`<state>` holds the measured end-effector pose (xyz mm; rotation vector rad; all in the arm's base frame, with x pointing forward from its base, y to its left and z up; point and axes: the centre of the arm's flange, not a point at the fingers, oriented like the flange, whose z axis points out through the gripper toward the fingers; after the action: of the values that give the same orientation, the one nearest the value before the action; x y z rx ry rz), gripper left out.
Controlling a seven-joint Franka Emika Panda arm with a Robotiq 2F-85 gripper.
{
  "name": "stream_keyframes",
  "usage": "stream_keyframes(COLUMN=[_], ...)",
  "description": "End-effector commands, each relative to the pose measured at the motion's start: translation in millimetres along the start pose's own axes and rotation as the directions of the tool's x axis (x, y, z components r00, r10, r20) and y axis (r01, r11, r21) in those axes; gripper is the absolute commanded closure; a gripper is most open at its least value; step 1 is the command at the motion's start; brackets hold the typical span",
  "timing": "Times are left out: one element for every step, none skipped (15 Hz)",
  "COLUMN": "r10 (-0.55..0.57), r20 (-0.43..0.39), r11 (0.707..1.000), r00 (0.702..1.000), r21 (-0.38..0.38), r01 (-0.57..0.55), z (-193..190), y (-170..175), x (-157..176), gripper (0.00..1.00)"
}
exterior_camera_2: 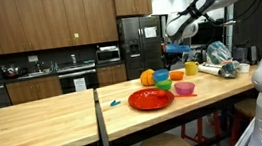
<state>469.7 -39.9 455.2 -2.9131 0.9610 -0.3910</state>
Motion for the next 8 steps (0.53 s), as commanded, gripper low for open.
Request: stream_keyframes(r10=[-0.005,-0.004,0.0,0.004,0.011,0.018,0.028,0.036], r20=[-0.014,-0.013,-0.016,-0.007,-0.001,0.003,0.008,0.013], r11=[1.0,1.0,1.0,1.0,1.0,1.0,0.999,0.999], r00=[1.0,1.0,1.0,1.0,1.0,1.0,1.0,0.999], r21=[0.003,0.016,0.016,0.003,-0.008,-0.012,-0.021,-0.029], r01=[0.005,0.004,0.0,-0.004,-0.011,-0.018,-0.028,-0.036], z=[-17,-21,-23,-25,-25,-26,-26,-26], y=[25,34,42,52,63,73,85,93], x=[-7,-7,-6,-6,-6,-6,-7,-8], gripper=[0.99,0.99,0.99,0.99,0.99,0.99,0.99,0.99])
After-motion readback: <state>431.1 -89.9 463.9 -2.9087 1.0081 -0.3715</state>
